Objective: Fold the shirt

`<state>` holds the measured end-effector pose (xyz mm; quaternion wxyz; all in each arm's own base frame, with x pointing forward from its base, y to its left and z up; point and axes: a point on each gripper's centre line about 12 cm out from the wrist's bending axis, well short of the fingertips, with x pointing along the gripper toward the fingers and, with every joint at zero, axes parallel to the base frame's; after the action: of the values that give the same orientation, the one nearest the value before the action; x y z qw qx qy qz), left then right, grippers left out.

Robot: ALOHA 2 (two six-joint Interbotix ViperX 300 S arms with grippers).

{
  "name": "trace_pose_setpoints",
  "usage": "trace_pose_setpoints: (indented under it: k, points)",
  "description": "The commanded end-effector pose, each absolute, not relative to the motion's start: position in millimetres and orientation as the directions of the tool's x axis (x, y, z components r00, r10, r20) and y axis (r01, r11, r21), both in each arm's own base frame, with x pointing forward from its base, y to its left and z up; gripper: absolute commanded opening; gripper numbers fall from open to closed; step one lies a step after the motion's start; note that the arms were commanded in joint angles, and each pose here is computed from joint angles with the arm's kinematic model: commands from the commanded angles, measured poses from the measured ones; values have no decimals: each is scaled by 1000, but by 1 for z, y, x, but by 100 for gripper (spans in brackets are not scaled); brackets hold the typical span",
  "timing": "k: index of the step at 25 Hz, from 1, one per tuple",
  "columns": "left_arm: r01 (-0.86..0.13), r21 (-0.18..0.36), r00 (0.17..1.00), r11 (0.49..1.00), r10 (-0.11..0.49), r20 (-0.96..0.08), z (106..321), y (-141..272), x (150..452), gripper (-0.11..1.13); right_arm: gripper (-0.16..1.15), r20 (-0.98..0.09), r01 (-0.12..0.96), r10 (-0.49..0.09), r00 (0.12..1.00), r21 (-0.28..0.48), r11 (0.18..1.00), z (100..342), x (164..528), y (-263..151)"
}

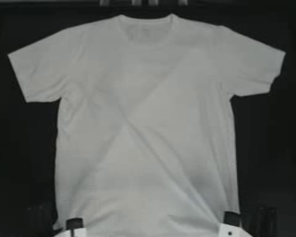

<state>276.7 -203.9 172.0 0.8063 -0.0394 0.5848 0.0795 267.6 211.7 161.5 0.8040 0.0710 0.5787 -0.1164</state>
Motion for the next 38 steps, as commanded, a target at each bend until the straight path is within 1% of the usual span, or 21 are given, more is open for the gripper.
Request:
trace_pose_setpoints:
  k: [1,4,9,12,14,17,21,24,30,34,38]
  points:
    - [-192,-3,379,981,71,-923,215,-211,270,6,7,-924,270,-65,376,42,962,198,269,218]
    - [-200,7,398,980,88,-913,229,-218,268,6,7,-920,280,-69,386,46,959,214,268,220]
    - [-211,46,395,976,129,-910,246,-222,266,6,7,-915,299,-136,379,-18,954,238,265,221]
    - [-213,56,413,975,142,-900,259,-223,266,6,7,-914,304,-158,374,-40,952,249,263,224]
    - [-218,73,420,973,161,-893,268,-223,265,6,7,-910,307,-175,377,-55,950,254,263,223]
    - [-235,108,420,966,201,-885,282,-222,263,6,7,-895,297,-179,409,-55,953,264,264,221]
    - [-251,146,432,957,246,-868,301,-222,258,6,7,-881,296,-157,446,-20,955,283,259,213]
    - [-264,168,439,950,274,-856,311,-216,255,6,7,-861,301,-164,481,-14,954,297,257,202]
    - [-305,184,478,934,318,-819,332,-186,245,6,7,-845,306,-175,505,-14,952,320,258,165]
    - [-337,193,473,922,343,-811,336,-152,239,6,7,-850,299,-187,493,-36,953,327,259,136]
    - [-368,198,468,908,365,-805,338,-116,234,6,7,-848,317,-219,482,-64,946,332,257,101]
